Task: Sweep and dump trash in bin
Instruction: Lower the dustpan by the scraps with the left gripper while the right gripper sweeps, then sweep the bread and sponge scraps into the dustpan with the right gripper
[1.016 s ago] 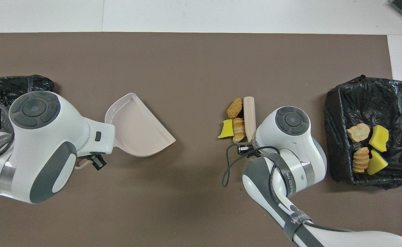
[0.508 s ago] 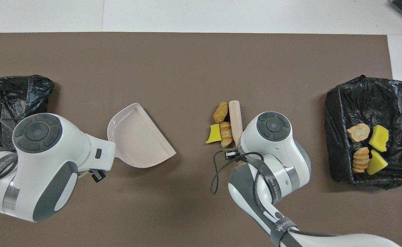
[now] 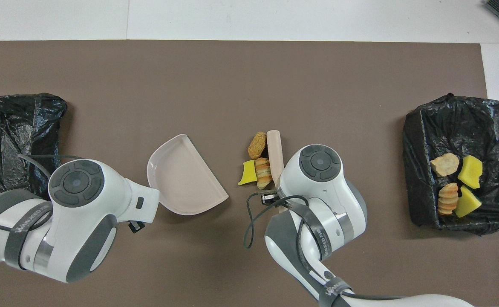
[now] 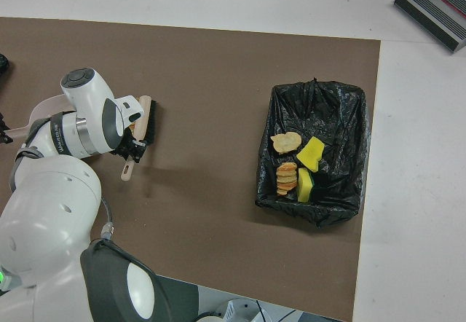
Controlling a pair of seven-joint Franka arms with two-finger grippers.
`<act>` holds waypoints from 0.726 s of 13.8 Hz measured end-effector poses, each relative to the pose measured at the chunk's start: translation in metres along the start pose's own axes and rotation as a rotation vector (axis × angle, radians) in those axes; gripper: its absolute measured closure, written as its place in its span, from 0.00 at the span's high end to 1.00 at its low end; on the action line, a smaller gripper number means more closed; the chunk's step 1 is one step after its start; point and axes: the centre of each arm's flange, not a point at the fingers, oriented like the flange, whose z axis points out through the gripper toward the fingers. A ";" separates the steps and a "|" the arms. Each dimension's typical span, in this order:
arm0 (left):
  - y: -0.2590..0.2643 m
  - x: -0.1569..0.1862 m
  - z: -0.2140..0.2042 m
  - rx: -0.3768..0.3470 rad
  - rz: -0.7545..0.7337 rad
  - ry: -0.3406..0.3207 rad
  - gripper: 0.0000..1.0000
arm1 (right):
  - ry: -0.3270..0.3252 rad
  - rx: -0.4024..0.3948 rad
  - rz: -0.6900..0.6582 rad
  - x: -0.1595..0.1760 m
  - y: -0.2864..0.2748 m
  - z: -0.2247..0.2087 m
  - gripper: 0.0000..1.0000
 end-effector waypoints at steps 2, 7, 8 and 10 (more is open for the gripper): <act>0.002 0.000 0.003 -0.001 0.000 -0.002 0.33 | 0.009 0.006 0.029 -0.001 -0.017 0.004 0.26; 0.020 0.012 0.005 0.008 -0.020 0.000 0.33 | -0.005 0.129 0.065 -0.006 -0.070 -0.004 0.26; 0.022 0.014 0.005 0.010 -0.022 0.000 0.33 | 0.001 0.150 0.059 -0.007 -0.081 -0.004 0.26; 0.021 0.013 0.005 0.010 -0.026 0.000 0.33 | 0.012 0.162 0.027 -0.014 -0.098 0.000 0.26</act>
